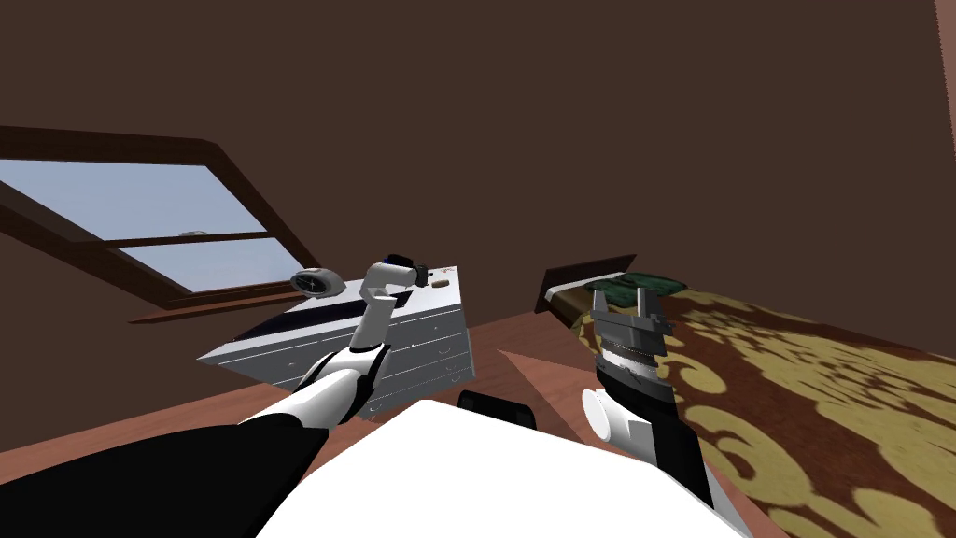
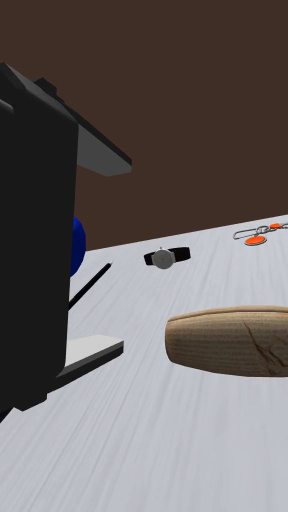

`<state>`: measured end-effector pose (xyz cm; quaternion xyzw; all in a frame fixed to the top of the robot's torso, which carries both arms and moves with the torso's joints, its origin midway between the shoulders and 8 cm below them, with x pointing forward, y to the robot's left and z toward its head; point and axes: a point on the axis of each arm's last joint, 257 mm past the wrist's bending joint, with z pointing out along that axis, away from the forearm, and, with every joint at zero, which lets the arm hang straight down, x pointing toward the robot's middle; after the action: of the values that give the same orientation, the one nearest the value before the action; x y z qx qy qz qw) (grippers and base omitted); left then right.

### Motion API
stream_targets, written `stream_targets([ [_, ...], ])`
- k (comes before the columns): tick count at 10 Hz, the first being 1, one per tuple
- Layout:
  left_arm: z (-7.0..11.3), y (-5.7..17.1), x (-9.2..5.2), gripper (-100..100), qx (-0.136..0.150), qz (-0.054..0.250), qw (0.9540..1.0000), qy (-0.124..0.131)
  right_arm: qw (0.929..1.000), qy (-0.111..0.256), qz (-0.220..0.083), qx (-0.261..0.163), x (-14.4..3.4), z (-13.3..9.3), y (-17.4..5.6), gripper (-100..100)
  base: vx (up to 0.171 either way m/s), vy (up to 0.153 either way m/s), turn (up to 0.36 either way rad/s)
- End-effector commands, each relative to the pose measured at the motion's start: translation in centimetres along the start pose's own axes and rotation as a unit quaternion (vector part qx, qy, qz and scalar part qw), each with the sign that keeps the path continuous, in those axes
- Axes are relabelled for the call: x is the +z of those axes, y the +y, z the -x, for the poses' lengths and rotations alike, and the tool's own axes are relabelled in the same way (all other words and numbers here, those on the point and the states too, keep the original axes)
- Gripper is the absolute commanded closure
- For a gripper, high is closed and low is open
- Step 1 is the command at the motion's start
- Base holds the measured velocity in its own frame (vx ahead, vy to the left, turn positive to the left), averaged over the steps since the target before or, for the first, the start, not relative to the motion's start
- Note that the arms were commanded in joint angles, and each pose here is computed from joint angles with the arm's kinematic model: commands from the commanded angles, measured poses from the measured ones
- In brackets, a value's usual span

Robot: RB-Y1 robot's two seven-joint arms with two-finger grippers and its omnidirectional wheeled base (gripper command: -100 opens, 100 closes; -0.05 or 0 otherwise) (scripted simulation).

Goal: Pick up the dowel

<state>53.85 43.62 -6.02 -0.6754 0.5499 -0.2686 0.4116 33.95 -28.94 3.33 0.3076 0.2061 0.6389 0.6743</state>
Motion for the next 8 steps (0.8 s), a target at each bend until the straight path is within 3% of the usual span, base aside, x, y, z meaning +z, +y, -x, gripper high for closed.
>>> stream_targets([
  [1,0.0,0.2,0.0,-100,-0.019,0.022,0.9996,0.008,1.0,0.0,0.0,0.0,0.0,0.0,0.0,0,0.071,-0.028,0.051],
  [6,0.0,2.0,-0.2,-100,-0.048,0.081,0.9953,0.02,1.0,0.0,0.0,0.0,0.0,0.0,0.0,0,0.057,-0.017,0.038],
  [8,-0.5,2.9,-0.2,-100,-0.073,0.119,0.9895,0.037,1.0,0.0,0.0,0.0,0.0,0.0,0.0,0,0.08,-0.021,0.067],
])
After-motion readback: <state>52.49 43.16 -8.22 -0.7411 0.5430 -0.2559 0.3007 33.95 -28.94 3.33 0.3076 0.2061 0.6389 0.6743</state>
